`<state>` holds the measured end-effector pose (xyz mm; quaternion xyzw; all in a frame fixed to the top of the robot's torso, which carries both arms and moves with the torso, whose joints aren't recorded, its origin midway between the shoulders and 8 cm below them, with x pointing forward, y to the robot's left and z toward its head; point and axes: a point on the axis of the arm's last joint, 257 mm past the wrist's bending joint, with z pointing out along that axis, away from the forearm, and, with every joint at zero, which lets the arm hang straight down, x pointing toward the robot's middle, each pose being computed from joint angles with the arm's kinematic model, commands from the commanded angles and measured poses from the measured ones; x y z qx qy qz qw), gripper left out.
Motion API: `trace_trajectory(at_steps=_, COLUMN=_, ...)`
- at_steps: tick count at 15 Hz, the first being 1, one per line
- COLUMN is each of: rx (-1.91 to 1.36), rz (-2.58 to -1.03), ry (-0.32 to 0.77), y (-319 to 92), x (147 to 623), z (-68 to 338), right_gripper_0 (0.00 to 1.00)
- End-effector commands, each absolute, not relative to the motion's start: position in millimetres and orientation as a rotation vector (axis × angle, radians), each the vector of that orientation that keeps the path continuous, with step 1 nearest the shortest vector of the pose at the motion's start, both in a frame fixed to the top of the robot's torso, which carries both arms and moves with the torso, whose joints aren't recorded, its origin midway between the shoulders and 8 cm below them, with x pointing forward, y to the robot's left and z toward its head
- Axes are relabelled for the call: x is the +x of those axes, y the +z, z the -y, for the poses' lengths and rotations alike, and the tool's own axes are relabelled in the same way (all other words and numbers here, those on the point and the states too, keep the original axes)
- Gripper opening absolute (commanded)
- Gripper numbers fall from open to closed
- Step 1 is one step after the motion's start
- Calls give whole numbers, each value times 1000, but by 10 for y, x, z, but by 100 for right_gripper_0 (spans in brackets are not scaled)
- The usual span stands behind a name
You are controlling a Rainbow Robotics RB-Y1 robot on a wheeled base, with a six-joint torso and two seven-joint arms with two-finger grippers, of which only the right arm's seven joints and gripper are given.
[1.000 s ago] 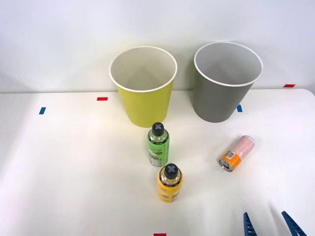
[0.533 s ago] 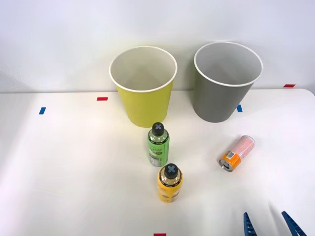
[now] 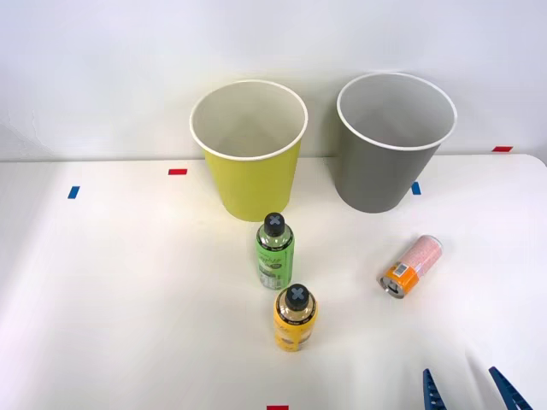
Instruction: Put cans in the gray bin, plastic bottles in the light green bin
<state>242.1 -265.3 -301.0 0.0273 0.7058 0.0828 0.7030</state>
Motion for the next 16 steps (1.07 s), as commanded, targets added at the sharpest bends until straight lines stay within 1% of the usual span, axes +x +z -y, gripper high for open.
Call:
trace_trajectory(at_steps=1, rx=61, rz=-1570, ry=184, y=-3010, x=2421, z=2653, right_gripper_0=100)
trace_trajectory(at_steps=16, rx=61, rz=-1570, ry=184, y=-3010, x=2421, z=2653, right_gripper_0=100)
